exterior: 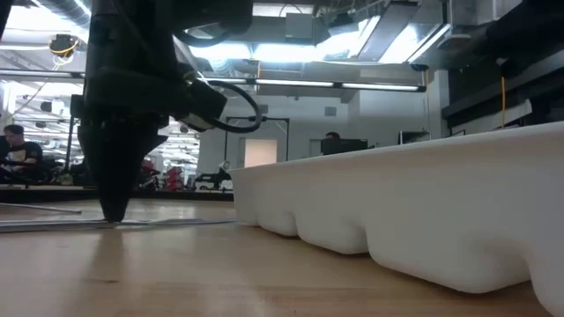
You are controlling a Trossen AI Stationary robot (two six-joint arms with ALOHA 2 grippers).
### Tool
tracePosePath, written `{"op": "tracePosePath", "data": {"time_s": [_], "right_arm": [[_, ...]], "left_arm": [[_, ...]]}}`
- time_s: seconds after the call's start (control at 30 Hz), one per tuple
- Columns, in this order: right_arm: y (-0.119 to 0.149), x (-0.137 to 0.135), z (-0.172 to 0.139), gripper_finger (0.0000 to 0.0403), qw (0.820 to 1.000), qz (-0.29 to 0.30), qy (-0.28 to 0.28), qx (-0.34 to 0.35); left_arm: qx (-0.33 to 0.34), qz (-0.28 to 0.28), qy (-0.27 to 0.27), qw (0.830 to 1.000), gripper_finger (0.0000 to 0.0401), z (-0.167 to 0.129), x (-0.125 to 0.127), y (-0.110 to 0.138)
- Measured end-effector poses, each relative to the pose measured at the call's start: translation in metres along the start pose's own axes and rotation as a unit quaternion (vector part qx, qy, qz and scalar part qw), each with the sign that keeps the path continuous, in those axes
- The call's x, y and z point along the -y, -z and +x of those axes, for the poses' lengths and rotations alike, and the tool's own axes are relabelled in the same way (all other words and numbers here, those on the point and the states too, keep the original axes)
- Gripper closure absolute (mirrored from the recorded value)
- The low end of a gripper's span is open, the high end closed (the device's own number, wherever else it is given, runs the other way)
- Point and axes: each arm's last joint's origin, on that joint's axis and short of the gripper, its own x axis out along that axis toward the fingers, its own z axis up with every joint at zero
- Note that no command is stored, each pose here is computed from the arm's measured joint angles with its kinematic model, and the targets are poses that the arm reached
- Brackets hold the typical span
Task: Sort silverware
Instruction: Put the silver table knife into the silverware tray
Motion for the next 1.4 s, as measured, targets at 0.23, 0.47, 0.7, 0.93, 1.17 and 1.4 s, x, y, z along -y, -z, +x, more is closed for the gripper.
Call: {"op": "tracePosePath", "data": {"time_s": [0.23, 0.47, 0.7, 0.93, 1.17, 1.4], "right_arm": [[0.0, 0.0, 0.0, 0.0279, 1.0, 0.0, 0.0, 0.0], [0.0, 0.0, 0.0, 0.0279, 1.0, 0.0, 0.0, -0.001], [0.0, 0.0, 0.0, 0.0279, 1.0, 0.0, 0.0, -0.001], [0.0, 0.0, 0.0, 0.0279, 1.0, 0.0, 0.0, -0.001], [0.0, 0.0, 0.0, 0.0279, 1.0, 0.0, -0.004, -0.003], [0.0, 0.0, 0.0, 0.0279, 1.0, 0.0, -0.004, -0.003]], "left_arm": [[-0.003, 0.013, 0.0, 1.0, 0.0397, 0.0, 0.001, 0.002], [-0.007, 0.04, 0.002, 0.999, 0.0331, 0.0, 0.004, 0.007], [-0.017, 0.076, 0.005, 0.997, 0.0271, 0.0, 0.004, 0.008], [-0.018, 0.087, 0.002, 0.996, 0.0291, 0.012, -0.004, 0.013], [-0.023, 0.112, -0.002, 0.993, 0.0363, 0.015, -0.005, 0.016], [-0.023, 0.108, 0.003, 0.994, 0.0379, 0.015, -0.005, 0.015]]}}
